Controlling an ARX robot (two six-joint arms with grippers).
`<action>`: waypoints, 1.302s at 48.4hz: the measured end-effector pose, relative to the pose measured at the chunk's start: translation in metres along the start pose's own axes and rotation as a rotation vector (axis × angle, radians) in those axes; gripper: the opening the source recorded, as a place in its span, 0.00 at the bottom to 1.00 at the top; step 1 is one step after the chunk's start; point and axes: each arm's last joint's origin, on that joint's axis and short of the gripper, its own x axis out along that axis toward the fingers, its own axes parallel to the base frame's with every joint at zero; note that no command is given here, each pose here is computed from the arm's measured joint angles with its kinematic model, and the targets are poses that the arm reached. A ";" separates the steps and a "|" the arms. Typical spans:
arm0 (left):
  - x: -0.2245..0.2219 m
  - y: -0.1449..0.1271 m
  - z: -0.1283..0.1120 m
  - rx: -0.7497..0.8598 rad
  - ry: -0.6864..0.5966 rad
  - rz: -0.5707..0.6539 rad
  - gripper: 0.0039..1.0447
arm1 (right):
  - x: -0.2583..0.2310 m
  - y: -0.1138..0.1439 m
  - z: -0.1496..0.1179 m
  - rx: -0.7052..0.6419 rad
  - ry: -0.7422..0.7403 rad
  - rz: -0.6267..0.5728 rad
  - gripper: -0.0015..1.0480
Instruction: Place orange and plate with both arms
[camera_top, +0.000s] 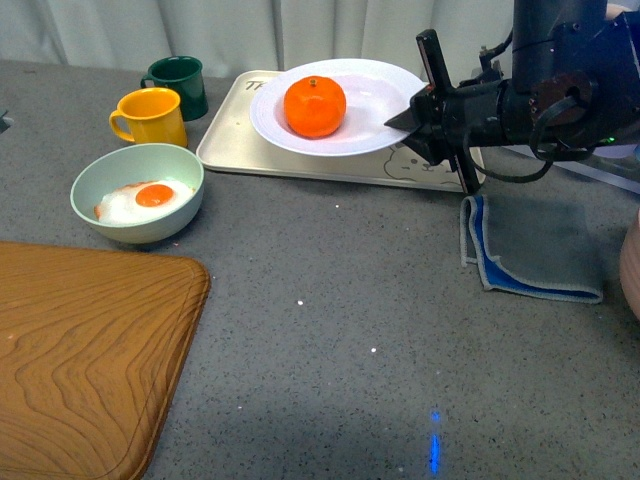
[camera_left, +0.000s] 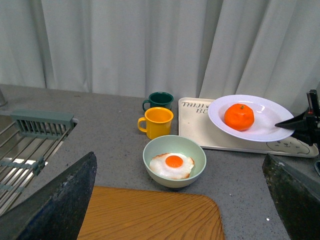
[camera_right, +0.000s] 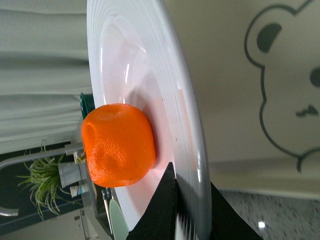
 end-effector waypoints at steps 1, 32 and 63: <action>0.000 0.000 0.000 0.000 0.000 0.000 0.94 | 0.004 0.001 0.003 0.001 -0.004 0.001 0.03; 0.000 0.000 0.000 0.000 0.000 0.000 0.94 | 0.046 0.004 0.025 0.035 -0.002 -0.085 0.24; 0.000 0.000 0.000 0.000 0.000 0.000 0.94 | -0.026 0.061 0.020 -0.480 -0.255 -0.265 0.91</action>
